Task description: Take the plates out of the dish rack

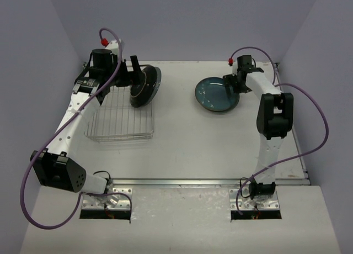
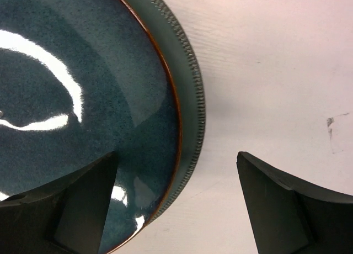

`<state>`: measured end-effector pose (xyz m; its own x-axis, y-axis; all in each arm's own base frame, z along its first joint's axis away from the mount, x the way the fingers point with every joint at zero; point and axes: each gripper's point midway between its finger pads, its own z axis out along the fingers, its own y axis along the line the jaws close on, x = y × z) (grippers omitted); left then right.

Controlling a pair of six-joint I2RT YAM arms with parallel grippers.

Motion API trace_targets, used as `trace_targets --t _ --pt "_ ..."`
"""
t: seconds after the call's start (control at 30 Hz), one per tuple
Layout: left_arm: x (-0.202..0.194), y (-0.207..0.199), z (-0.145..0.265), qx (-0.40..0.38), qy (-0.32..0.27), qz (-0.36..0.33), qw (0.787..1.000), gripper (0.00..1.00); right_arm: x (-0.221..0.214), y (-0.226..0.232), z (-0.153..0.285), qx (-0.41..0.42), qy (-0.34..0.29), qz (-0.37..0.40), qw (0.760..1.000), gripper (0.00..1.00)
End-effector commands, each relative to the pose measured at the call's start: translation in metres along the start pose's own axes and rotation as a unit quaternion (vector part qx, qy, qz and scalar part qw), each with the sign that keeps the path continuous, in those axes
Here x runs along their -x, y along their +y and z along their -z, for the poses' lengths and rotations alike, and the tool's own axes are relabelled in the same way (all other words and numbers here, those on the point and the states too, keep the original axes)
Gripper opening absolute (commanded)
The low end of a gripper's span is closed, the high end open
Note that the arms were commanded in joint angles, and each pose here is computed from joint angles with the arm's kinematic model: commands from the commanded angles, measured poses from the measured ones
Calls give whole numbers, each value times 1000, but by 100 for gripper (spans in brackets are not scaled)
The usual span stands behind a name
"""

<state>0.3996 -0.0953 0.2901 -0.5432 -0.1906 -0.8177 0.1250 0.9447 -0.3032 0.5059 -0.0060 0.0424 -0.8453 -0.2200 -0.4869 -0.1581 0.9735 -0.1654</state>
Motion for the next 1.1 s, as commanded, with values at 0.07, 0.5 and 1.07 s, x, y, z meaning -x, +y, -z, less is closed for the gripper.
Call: trace_targets --t 0.07,0.5,1.07 --pt "18 -1 0 14 -29 -17 999 100 2 -40 11 -40 -8 -6 999 88" --pt "4 -13 -26 204 -26 -225 952 97 70 44 133 195 -146 -94 965 93" --pt "-19 -6 -90 288 37 -281 915 92 57 61 211 240 -209 -111 941 99"
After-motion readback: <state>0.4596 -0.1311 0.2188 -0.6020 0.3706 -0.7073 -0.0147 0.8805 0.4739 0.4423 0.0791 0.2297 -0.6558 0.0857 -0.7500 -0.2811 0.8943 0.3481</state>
